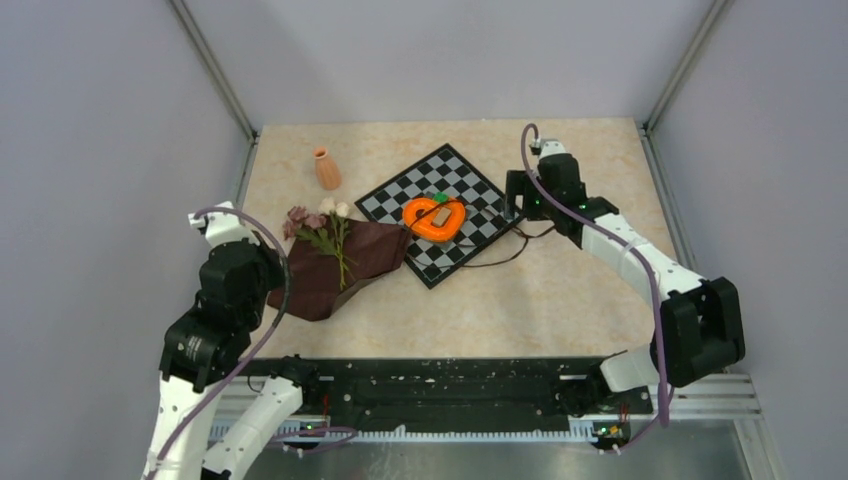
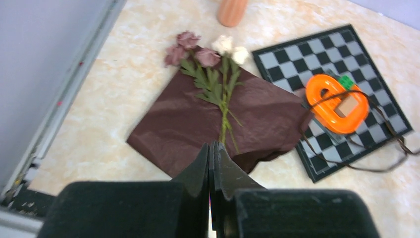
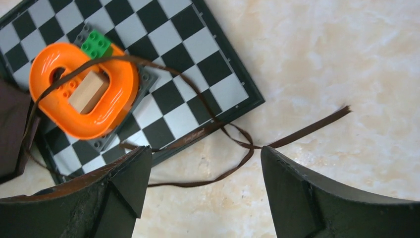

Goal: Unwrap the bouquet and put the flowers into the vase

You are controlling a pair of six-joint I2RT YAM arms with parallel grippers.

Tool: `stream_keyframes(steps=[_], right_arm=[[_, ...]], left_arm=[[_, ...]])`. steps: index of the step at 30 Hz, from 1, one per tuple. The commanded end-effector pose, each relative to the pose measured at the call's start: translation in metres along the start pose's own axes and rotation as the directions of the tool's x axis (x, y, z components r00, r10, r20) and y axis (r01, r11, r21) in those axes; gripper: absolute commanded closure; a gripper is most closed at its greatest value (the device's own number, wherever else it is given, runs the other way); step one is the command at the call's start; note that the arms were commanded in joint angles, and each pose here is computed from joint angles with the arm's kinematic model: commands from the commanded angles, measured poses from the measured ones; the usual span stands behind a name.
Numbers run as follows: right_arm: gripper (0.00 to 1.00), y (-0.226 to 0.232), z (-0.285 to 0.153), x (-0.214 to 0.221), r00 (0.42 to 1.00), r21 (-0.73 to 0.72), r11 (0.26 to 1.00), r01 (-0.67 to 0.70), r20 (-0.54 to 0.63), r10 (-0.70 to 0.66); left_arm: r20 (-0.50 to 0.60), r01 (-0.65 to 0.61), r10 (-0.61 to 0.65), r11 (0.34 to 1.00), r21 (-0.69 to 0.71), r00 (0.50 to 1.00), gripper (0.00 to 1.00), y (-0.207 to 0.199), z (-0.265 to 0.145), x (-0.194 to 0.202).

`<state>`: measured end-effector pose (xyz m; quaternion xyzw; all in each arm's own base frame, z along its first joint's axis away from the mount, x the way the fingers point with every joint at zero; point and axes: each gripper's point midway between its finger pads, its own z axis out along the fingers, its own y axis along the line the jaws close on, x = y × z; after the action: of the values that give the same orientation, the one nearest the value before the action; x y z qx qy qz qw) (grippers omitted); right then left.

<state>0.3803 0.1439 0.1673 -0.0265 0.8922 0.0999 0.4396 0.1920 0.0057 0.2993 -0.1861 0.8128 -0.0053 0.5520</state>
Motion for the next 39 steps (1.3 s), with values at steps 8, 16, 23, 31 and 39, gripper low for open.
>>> stream_keyframes(steps=[8,16,23,31,39], right_arm=[[0.20,0.041,-0.011,0.004,1.000,-0.205,0.979,0.016,0.019,-0.012],[0.20,0.105,-0.020,0.022,0.996,-0.378,0.922,0.088,0.043,-0.077],[0.24,0.150,-0.023,0.030,0.995,-0.486,0.868,0.099,0.046,-0.087],[0.27,0.179,-0.023,0.046,0.992,-0.544,0.831,0.116,0.026,-0.122],[0.31,0.184,-0.023,0.050,0.991,-0.552,0.825,0.124,0.021,-0.135]], left_arm=[[-0.174,0.079,-0.008,0.909,0.408,0.985,0.60,-0.093,0.022,0.043],[-0.288,0.166,-0.058,0.915,0.367,0.956,0.06,-0.101,0.052,0.082],[-0.369,0.226,-0.128,0.944,0.238,0.921,0.01,-0.085,0.078,0.129],[-0.391,0.264,-0.171,0.944,0.197,0.904,0.01,-0.076,0.096,0.166],[-0.528,0.318,-0.129,0.905,0.283,0.839,0.01,-0.094,0.089,0.205]])
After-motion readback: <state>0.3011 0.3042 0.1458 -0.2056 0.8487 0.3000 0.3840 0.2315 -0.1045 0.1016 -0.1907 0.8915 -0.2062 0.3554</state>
